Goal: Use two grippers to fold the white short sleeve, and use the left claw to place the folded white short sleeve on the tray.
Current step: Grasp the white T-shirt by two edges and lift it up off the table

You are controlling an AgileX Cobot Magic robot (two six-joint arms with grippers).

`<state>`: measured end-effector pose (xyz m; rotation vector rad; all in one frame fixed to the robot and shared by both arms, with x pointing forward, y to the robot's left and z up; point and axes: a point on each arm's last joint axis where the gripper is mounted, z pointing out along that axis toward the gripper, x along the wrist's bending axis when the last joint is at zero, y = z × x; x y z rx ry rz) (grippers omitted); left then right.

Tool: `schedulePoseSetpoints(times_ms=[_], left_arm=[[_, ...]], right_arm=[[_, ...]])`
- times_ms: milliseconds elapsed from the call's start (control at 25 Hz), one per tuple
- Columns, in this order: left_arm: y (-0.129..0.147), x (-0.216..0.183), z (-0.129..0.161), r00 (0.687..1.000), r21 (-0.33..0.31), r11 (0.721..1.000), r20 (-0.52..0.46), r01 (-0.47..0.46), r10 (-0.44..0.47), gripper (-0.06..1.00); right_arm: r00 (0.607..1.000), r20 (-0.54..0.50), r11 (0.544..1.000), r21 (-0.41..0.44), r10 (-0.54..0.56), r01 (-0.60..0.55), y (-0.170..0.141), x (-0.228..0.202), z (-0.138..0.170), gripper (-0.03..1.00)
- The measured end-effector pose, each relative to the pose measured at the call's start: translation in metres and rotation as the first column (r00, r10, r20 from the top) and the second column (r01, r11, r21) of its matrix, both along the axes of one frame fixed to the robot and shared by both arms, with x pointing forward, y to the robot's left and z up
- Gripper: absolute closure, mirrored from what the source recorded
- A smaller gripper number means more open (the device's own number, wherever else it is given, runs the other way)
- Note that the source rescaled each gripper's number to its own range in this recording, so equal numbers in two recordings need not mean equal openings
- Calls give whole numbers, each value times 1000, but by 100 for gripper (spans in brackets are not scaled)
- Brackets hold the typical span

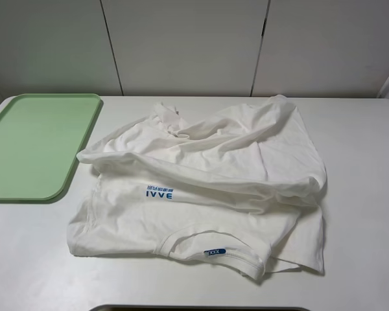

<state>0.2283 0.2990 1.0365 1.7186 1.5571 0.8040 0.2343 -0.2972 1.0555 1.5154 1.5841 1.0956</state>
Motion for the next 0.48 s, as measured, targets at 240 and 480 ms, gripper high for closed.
schedulePoseSetpoints(times_ms=[240, 480], left_arm=[[0, 0, 0, 1000, -4, 1000, 0, 3, -3, -3], [0, 0, 0, 1000, 0, 1000, 0, 0, 0, -3]], right_arm=[[1000, 0, 1000, 0, 0, 0, 0, 0, 0, -3], [1000, 0, 1000, 0, 0, 0, 0, 0, 0, -3]])
